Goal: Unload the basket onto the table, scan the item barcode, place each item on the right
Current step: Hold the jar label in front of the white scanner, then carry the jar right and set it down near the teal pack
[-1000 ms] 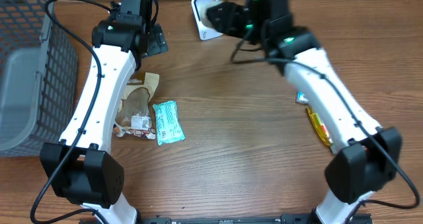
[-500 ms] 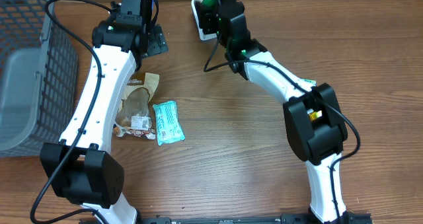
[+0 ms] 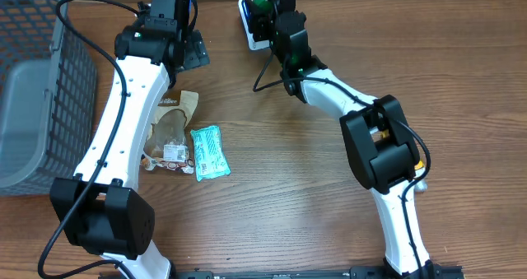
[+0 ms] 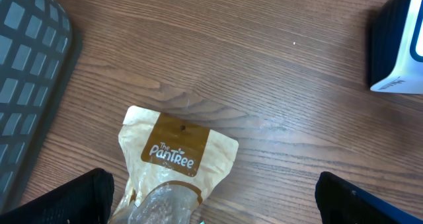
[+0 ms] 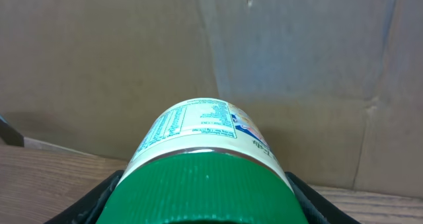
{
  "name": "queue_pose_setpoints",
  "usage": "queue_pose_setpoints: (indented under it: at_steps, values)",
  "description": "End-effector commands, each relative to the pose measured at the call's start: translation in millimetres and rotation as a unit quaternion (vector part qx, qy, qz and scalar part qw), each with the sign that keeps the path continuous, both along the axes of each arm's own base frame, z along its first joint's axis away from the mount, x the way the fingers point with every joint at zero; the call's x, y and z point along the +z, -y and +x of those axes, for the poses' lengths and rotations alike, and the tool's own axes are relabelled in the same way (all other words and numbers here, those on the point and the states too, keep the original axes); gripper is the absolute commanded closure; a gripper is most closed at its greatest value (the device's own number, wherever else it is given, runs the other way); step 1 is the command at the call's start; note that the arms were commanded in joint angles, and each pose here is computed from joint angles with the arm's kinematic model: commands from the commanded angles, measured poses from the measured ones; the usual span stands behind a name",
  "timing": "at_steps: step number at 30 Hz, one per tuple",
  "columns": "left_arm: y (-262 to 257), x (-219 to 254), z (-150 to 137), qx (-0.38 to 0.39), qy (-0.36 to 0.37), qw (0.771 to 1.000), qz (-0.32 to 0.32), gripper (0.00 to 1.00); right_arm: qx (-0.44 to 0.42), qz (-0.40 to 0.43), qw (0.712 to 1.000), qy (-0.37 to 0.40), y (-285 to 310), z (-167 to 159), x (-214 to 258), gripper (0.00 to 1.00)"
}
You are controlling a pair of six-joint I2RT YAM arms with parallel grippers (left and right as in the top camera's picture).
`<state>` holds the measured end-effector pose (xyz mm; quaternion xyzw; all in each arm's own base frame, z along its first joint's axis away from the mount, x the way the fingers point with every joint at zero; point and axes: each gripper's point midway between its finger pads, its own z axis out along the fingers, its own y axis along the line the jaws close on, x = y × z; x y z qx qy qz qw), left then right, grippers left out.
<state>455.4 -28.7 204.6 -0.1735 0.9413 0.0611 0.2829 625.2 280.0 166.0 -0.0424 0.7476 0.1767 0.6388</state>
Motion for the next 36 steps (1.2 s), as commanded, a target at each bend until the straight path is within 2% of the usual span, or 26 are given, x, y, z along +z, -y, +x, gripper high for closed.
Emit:
queue_pose_setpoints:
  at_steps: [1, 4, 6, 9, 12, 15, 18, 21, 23, 26, 30, 33, 36]
  values:
    - [-0.9, 12.0, 1.2, -0.002, 0.015, 1.000, 0.008, 0.01, -0.002, 0.006, 1.000, 0.017, 0.2, 5.1, 9.0, 0.84]
    - [-0.9, 12.2, 1.2, -0.002, 0.015, 1.000, 0.008, 0.00, -0.005, 0.014, 0.999, 0.032, 4.5, 7.6, 18.2, 0.87]
    - [-0.9, 12.0, 1.2, -0.002, 0.015, 1.000, 0.008, 0.00, -0.005, 0.026, 0.998, 0.058, 5.7, 5.7, 44.0, 0.88]
    - [-0.9, 12.0, 1.2, -0.002, 0.015, 1.000, 0.008, 0.00, -0.006, 0.038, 0.996, 0.085, 9.7, -2.2, 90.1, 0.87]
    - [-0.9, 12.2, 1.2, -0.002, 0.015, 1.000, 0.008, 0.00, -0.008, 0.045, 0.994, 0.098, 22.6, -21.7, 155.5, 0.87]
    - [-0.9, 12.0, 1.2, -0.002, 0.015, 1.000, 0.008, 0.00, -0.014, 0.027, 0.998, 0.061, 42.2, -47.5, 192.3, 0.87]
    - [-0.9, 12.0, 1.2, -0.002, 0.015, 1.000, 0.008, 0.01, -0.025, -0.010, 1.000, -0.017, 69.6, -76.7, 194.5, 0.87]
    - [-0.9, 12.0, 1.2, -0.002, 0.015, 1.000, 0.008, 0.01, -0.039, -0.059, 0.989, -0.132, 102.3, -110.6, 163.0, 0.87]
    - [-0.9, 12.0, 1.2, -0.002, 0.015, 1.000, 0.008, 0.01, -0.048, -0.096, 0.969, -0.223, 122.6, -133.8, 124.5, 0.87]
    - [-0.9, 12.1, 1.3, -0.002, 0.015, 1.000, 0.008, 0.00, -0.055, -0.144, 0.918, -0.366, 152.1, -173.5, 59.4, 0.87]
    - [-0.9, 12.2, 1.2, -0.002, 0.015, 1.000, 0.008, 0.00, -0.024, -0.150, 0.845, -0.513, 165.5, -223.8, -16.3, 0.87]
    - [-0.9, 12.0, 1.2, -0.002, 0.015, 1.000, 0.008, 0.00, -0.023, -0.158, 0.814, -0.559, 172.9, -245.1, -51.8, 0.87]
    - [-0.9, 12.2, 1.2, -0.002, 0.015, 1.000, 0.008, 0.00, -0.030, -0.163, 0.800, -0.577, 181.3, -256.3, -75.6, 0.86]
